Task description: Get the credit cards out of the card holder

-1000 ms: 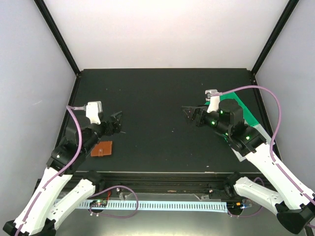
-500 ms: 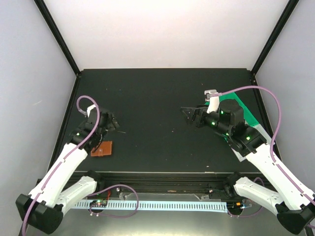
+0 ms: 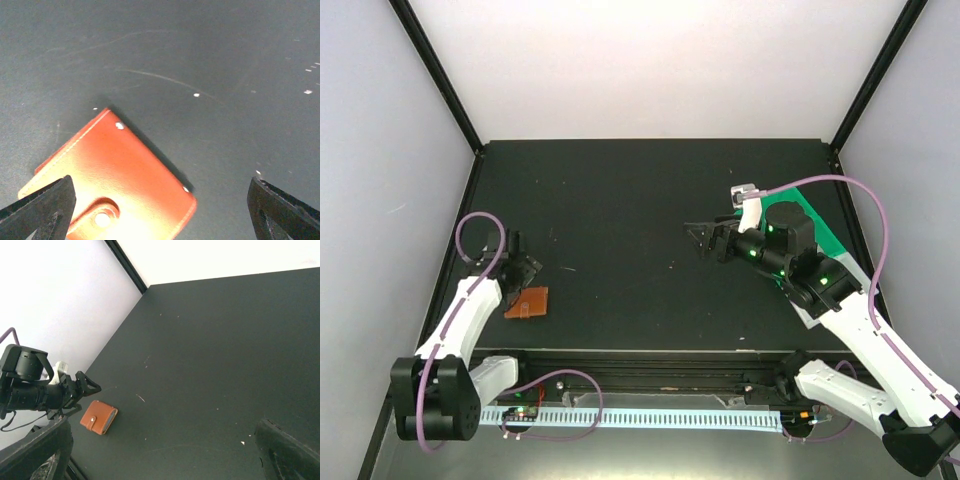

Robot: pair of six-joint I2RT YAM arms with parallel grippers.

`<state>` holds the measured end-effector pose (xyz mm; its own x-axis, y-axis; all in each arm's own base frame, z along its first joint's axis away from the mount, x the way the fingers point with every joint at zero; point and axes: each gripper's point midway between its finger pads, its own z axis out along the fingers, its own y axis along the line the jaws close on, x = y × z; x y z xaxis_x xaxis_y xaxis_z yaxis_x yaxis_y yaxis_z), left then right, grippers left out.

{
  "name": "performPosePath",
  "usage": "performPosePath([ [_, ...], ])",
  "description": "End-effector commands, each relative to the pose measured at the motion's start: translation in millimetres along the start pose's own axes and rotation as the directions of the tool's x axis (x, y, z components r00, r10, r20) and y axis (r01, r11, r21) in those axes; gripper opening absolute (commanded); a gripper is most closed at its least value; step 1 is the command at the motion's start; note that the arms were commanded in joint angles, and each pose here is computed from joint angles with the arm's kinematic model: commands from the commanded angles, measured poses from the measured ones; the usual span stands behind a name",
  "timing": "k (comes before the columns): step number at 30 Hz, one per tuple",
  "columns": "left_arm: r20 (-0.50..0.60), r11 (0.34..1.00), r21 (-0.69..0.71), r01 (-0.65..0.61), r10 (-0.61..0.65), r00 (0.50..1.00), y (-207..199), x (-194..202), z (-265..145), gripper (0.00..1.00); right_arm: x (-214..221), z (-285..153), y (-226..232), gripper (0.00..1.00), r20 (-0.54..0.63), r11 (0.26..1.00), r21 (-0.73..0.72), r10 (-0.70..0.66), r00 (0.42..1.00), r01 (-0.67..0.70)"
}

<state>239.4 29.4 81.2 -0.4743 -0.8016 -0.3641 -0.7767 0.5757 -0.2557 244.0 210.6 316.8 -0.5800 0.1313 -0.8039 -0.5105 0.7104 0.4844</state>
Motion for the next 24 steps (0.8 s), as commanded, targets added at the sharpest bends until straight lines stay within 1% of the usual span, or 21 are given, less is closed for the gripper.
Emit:
performPosePath([
  [1,-0.029,0.995,-0.02,0.097,-0.097,0.995,9.6,4.2,16.9,0.96,7.5,1.2,-8.8,1.0,-0.025,0.999,0.03,-0.024,0.999,0.024],
  [7,-0.125,0.996,-0.025,0.084,-0.086,0.988,9.2,23.7,37.6,0.95,10.2,2.5,-10.8,1.0,-0.025,0.999,0.033,-0.018,1.0,0.019],
  [9,-0.163,0.997,-0.02,0.077,-0.079,0.983,6.6,30.4,43.5,0.94,11.0,3.7,-11.3,1.0,-0.026,0.999,0.033,-0.018,0.999,0.019],
  [10,-0.184,0.997,-0.013,0.074,-0.075,0.98,5.1,34.5,45.8,0.91,11.6,4.3,-11.5,1.0,-0.028,0.999,0.033,-0.016,0.999,0.017],
  [11,-0.205,0.998,0.01,0.066,-0.063,0.977,0.6,37.8,47.6,0.88,11.5,4.6,-12.1,1.0,-0.029,0.999,0.035,-0.016,0.999,0.017],
  [12,-0.232,0.997,0.044,0.057,-0.045,0.972,-6.2,42.4,49.0,0.86,11.5,4.5,-11.4,1.0,-0.031,0.999,0.033,-0.017,0.999,0.018],
  [15,-0.306,0.995,0.096,0.037,-0.006,0.952,-18.0,60.8,51.1,0.86,13.5,3.9,-13.9,1.0,-0.038,0.999,0.045,-0.024,0.999,0.025],
  [18,-0.356,0.994,0.107,0.012,0.027,0.934,-25.7,80.4,52.7,0.87,13.5,3.6,-18.8,1.0,-0.032,0.997,0.07,-0.027,0.999,0.029],
  [24,-0.434,0.982,0.184,-0.047,0.124,0.892,-61.1,122.3,39.5,0.86,13.9,1.4,-19.1,1.0,-0.028,0.997,0.072,-0.021,0.999,0.023],
])
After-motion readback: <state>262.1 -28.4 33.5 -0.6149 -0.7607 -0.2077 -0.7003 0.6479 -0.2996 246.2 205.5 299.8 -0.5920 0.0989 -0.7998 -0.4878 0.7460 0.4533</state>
